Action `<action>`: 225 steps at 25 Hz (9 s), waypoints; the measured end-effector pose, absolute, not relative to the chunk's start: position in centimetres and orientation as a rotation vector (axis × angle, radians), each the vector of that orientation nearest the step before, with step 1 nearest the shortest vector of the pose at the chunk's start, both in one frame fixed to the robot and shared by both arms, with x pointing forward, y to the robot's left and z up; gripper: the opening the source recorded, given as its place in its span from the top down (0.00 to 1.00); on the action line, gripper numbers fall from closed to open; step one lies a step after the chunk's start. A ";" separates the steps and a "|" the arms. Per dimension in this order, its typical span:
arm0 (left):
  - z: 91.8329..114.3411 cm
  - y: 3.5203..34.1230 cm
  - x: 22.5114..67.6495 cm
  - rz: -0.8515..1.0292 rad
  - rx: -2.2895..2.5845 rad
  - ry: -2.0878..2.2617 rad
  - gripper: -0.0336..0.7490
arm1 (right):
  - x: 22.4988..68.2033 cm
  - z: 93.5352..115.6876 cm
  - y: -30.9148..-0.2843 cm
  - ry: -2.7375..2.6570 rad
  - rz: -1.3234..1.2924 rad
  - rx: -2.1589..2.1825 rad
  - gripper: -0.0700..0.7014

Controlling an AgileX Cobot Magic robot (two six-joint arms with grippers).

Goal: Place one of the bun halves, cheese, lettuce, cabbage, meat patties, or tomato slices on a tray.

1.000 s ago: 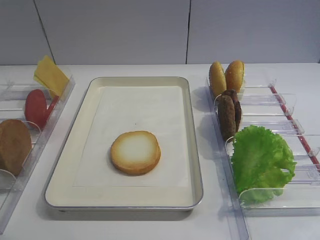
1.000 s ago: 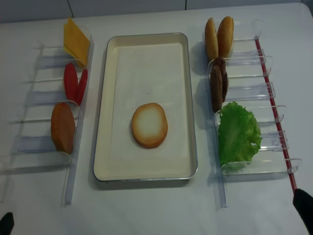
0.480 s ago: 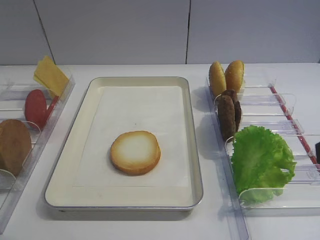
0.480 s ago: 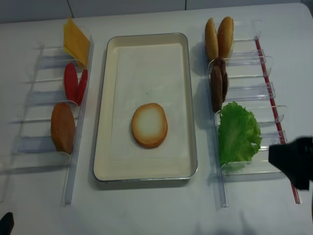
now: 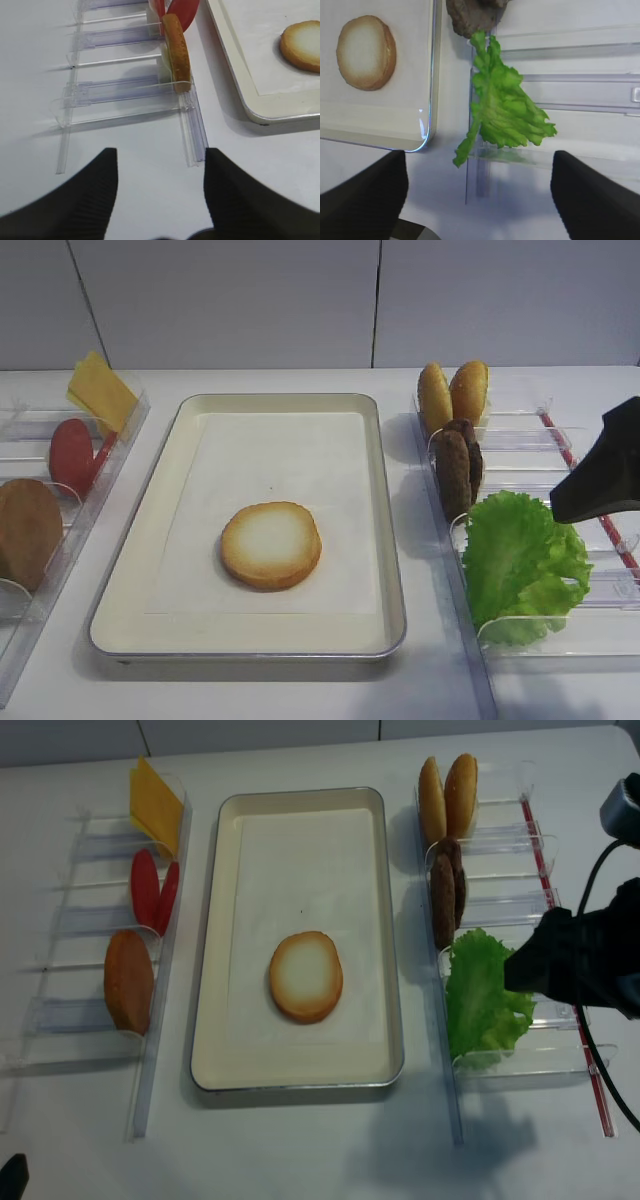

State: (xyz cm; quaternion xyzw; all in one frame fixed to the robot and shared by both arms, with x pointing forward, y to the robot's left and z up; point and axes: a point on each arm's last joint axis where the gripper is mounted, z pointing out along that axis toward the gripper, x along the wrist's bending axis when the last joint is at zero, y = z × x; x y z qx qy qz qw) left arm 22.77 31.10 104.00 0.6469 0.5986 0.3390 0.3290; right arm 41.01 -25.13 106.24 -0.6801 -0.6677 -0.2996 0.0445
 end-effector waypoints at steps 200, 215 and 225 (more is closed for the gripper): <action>104.0 31.1 22.8 0.888 1.693 1.567 0.50 | 46.6 116.8 -13.2 -2.535 -0.854 -1.596 0.28; 104.0 31.1 22.8 0.890 1.693 1.567 0.50 | 33.5 120.6 -21.8 -2.684 -1.249 -1.488 0.28; 104.0 31.1 22.8 0.890 1.693 1.567 0.50 | 29.1 115.1 -26.5 -2.771 -1.182 -1.709 0.28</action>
